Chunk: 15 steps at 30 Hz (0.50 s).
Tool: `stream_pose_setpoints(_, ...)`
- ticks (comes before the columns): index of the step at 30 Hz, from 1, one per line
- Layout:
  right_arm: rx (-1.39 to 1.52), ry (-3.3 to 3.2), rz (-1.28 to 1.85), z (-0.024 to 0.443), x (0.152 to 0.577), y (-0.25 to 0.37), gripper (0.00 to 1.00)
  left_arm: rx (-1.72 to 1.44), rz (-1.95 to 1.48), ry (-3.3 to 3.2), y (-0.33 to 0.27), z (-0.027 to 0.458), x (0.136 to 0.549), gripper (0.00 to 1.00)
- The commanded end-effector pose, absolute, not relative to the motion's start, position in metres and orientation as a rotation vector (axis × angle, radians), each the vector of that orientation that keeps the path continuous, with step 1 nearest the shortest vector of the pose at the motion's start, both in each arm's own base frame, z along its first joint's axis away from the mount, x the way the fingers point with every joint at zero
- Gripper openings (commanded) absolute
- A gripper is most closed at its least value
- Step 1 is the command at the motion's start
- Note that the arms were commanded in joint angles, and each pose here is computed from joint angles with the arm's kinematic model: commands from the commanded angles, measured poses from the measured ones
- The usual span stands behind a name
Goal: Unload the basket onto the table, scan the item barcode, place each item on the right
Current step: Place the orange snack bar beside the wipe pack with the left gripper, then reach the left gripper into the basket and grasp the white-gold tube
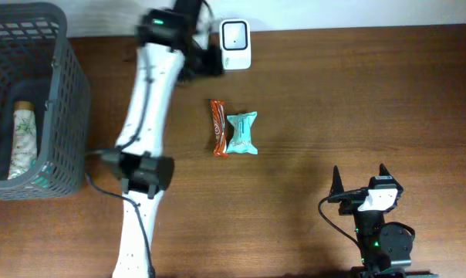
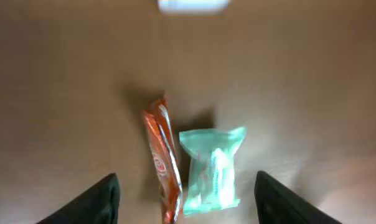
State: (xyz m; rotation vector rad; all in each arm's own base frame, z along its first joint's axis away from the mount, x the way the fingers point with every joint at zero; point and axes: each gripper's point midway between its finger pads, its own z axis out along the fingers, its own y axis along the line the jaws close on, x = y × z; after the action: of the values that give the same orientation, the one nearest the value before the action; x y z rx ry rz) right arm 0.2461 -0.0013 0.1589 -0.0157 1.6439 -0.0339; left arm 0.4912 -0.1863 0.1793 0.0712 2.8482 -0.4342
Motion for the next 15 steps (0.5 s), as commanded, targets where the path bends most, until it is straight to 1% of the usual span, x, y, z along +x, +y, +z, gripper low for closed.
stream_pose_setpoints(1, -0.01, 1.65, -0.039, 0.155, 0.246, -0.003, 0.99, -0.031, -0.452, 2.423, -0.115, 0.315, 0.517, 0.66)
stream_pose_setpoints(3, -0.01, 1.65, -0.039, 0.155, 0.246, -0.003, 0.99, -0.111, -0.417, 2.268, -0.067, 0.365, 0.519, 0.69)
stream_pose_setpoints(5, -0.01, 1.65, -0.039, 0.155, 0.246, -0.003, 0.99, -0.232, -0.333, 2.114, 0.004, 0.413, 0.512, 0.75)
stream_pose_setpoints(7, -0.01, 1.65, -0.039, 0.155, 0.246, -0.003, 0.99, -0.366, -0.202, 2.042, 0.067, 0.431, 0.501, 0.78)
stream_pose_setpoints(8, -0.01, 1.65, -0.039, 0.155, 0.246, -0.003, 0.99, -0.445, -0.12, 2.029, 0.098, 0.431, 0.494, 0.79)
stream_pose_setpoints(9, -0.01, 1.65, -0.039, 0.155, 0.246, -0.003, 0.99, -0.544, -0.018, 2.028, 0.134, 0.426, 0.483, 0.79)
stream_pose_setpoints(10, -0.01, 1.65, -0.039, 0.155, 0.246, -0.003, 0.99, -0.658, 0.096, 2.05, 0.172, 0.413, 0.468, 0.74)
stream_pose_setpoints(11, -0.01, 1.65, -0.039, 0.155, 0.246, -0.003, 0.99, -0.776, 0.201, 2.107, 0.207, 0.39, 0.45, 0.72)
stream_pose_setpoints(13, -0.01, 1.65, -0.039, 0.155, 0.246, -0.003, 0.99, -0.876, 0.286, 2.21, 0.24, 0.353, 0.437, 0.74)
stream_pose_setpoints(15, -0.01, 1.65, -0.039, 0.155, 0.246, -0.003, 0.99, -0.832, 0.34, 2.397, 0.259, 0.3, 0.434, 0.75)
